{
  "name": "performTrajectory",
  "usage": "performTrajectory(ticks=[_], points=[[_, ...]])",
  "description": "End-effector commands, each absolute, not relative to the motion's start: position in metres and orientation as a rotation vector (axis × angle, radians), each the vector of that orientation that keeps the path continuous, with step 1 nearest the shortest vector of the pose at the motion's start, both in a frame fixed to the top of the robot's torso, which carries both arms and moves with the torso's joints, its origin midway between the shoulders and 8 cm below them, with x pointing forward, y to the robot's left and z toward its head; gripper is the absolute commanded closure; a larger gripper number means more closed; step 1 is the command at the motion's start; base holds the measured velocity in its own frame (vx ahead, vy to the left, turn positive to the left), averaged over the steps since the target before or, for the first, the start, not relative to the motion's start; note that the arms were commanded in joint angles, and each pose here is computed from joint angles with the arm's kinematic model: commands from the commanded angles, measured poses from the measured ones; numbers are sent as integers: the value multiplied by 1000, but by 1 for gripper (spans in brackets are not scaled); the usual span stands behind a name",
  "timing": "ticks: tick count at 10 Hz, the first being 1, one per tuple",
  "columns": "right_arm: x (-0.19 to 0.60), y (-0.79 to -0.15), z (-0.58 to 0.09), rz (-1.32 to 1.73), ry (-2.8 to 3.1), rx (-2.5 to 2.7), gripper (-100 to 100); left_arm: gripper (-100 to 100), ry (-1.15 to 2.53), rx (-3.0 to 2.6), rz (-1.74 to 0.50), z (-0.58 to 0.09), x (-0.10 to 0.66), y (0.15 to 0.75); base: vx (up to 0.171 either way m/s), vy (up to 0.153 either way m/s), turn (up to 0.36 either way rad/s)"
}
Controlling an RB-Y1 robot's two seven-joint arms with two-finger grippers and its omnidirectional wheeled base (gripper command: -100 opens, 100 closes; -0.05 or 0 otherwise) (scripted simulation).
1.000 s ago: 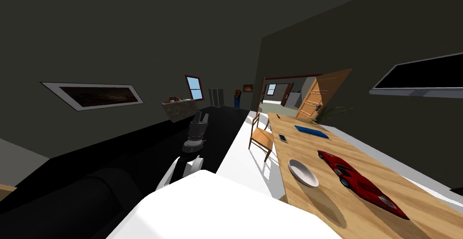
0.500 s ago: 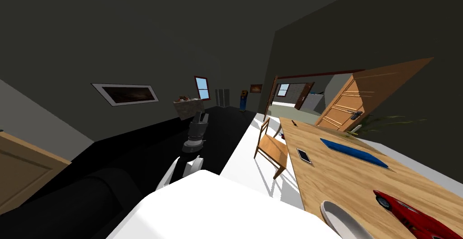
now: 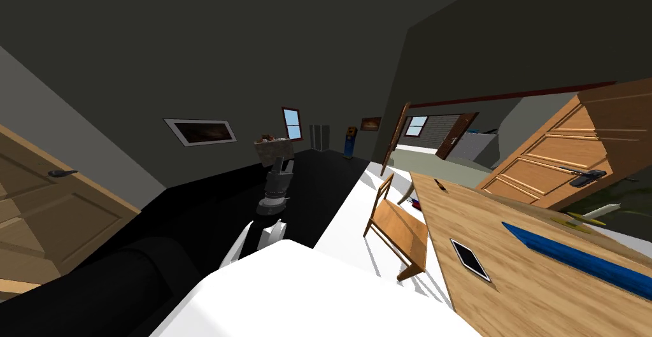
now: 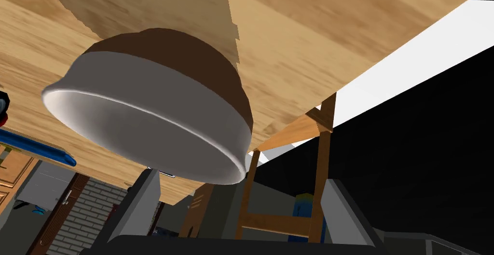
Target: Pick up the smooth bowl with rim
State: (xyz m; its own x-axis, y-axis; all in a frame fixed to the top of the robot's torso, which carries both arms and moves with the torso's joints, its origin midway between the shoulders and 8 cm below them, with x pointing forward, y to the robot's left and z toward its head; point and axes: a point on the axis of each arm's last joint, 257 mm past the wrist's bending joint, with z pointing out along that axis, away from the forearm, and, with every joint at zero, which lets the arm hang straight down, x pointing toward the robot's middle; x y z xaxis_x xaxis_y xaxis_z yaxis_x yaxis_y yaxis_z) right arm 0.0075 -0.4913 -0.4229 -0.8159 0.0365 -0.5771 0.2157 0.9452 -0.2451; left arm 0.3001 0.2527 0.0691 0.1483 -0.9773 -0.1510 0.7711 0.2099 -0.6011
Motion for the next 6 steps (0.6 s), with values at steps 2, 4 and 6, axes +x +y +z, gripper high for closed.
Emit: performTrajectory(ticks=[2, 4, 6], points=[[-1, -493, -425, -415, 2526, 155, -100, 0, 579, -431, -1314, 69, 300, 253, 130, -36, 91], [0, -495, -431, -418, 2527, 162, -100, 0, 579, -431, -1314, 69, 300, 253, 9, -6, 26], [3, -498, -440, -419, 2527, 174, -100, 0, 579, -431, -1314, 69, 300, 253, -8, -11, 52]])
